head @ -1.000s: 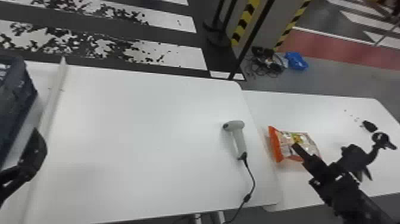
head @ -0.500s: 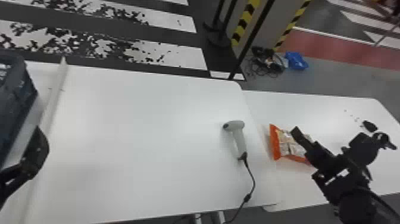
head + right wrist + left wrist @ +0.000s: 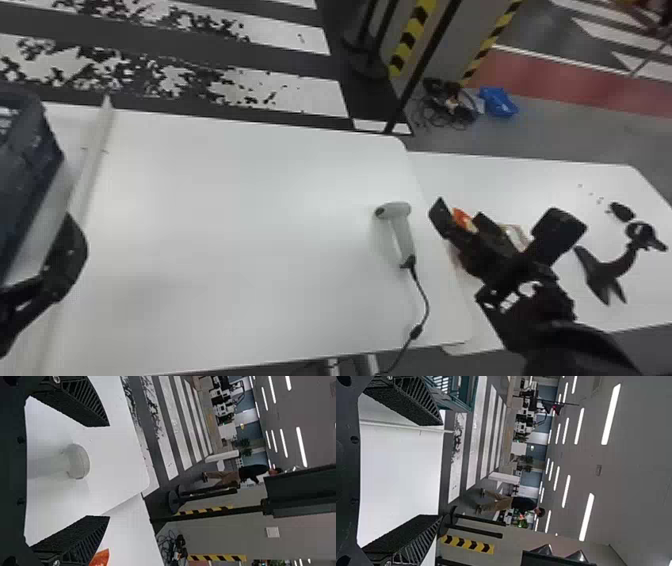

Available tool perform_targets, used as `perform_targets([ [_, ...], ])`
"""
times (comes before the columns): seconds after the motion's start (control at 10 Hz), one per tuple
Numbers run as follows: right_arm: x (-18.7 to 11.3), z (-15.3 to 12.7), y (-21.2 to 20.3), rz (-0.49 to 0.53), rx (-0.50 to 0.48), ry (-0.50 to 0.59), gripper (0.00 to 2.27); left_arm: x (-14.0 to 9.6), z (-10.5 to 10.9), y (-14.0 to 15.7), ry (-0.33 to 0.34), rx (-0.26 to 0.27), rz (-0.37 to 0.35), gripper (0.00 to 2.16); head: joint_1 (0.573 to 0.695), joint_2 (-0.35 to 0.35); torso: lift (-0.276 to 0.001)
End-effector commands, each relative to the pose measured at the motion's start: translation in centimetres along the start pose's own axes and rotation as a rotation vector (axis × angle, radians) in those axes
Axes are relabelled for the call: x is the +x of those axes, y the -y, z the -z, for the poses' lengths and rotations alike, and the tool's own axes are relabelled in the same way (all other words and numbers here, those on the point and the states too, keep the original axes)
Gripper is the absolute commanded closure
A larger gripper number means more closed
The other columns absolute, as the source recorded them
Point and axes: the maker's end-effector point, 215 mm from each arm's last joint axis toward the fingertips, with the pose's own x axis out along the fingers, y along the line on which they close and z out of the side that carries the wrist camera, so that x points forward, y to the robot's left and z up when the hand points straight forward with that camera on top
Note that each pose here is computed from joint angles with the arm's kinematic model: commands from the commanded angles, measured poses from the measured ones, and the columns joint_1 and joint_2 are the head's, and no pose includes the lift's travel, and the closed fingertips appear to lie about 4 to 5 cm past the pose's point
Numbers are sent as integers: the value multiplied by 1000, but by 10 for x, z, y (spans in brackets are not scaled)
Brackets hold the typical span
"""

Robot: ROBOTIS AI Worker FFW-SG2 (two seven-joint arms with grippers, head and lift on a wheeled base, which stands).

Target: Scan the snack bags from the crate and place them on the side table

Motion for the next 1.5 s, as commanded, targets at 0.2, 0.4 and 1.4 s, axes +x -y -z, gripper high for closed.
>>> perform_targets([
  [0.2, -16, 24, -138, -132, -157, 130, 53, -1, -1, 6, 1, -7, 7, 29, 695, -189, -81],
  [0.4, -33, 35, -188, -182, -145, 185, 53, -1, 3, 11, -6, -4, 9, 29, 695, -87, -81],
  [1.4, -77, 64, -236, -212, -97, 297, 60, 17, -45, -21, -5, 92, -21, 36, 695, 67, -81],
])
